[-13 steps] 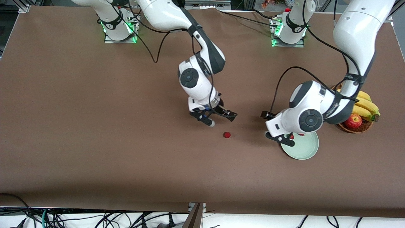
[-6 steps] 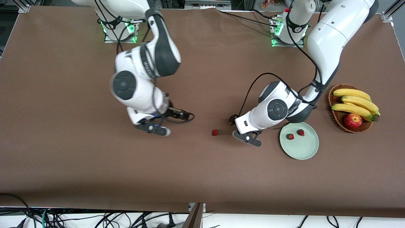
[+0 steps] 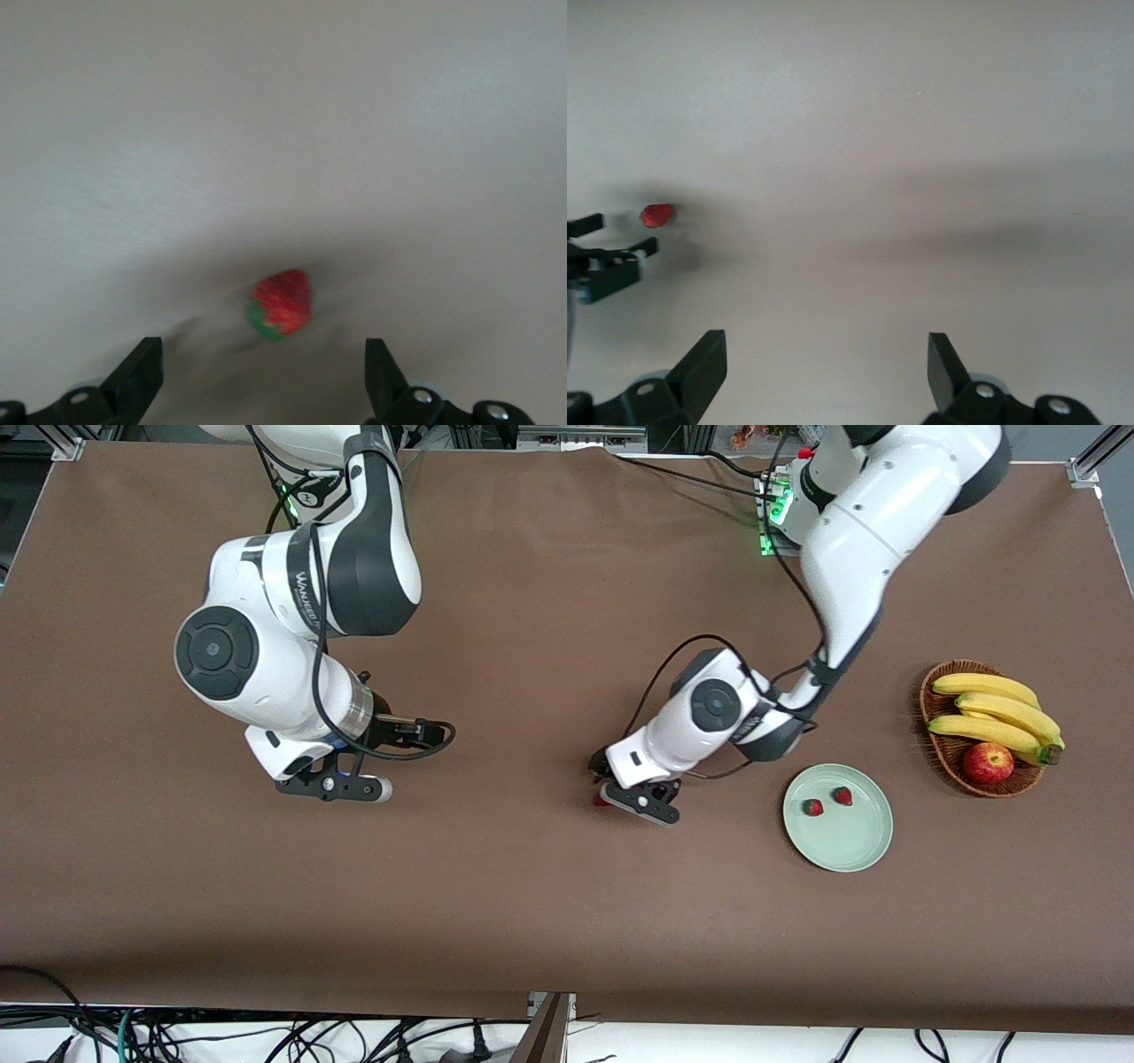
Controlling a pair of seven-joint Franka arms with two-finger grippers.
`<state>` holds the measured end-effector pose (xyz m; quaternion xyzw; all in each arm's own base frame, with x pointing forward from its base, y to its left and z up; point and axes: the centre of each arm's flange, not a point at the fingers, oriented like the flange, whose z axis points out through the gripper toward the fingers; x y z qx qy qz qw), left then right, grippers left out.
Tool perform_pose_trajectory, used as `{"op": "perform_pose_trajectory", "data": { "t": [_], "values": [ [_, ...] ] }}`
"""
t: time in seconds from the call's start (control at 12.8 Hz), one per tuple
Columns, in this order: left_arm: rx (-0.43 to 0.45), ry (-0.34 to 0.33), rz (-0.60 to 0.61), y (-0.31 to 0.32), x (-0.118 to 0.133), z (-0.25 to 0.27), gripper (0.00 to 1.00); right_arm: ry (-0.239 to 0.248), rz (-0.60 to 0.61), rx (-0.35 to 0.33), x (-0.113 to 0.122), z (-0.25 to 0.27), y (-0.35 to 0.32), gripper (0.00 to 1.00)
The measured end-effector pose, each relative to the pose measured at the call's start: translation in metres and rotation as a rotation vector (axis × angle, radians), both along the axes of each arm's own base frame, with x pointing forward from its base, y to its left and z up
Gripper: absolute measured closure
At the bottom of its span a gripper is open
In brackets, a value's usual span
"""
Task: Collect all strawberries into plate
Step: 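Carry the strawberry to the plate while the right gripper returns to rest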
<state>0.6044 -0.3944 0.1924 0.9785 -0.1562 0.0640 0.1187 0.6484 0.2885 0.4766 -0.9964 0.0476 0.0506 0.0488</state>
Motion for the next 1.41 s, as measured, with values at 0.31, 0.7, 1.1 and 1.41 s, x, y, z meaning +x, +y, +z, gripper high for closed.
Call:
{"op": "perform_pose_trajectory", "data": {
  "t": [0.31, 0.7, 1.1, 1.41],
  "values": [
    [0.003, -0.06, 0.016, -0.002, 0.001, -0.015, 0.09, 0.038, 0.05, -0.081, 0.0, -0.015, -0.006, 0.0],
    [-0.013, -0.073, 0.025, 0.0, 0.004, -0.021, 0.65, 0.05, 0.105, -0.059, -0.01, 0.034, -0.072, 0.0],
    [0.071, -0.005, 0.063, 0.035, 0.025, 0.003, 0.65, 0.047, 0.124, -0.03, -0.071, 0.102, -0.17, 0.0],
    [0.232, 0.093, -0.024, 0.085, 0.035, 0.063, 0.65, 0.051, 0.133, -0.039, -0.101, 0.11, -0.207, 0.0]
  ]
}}
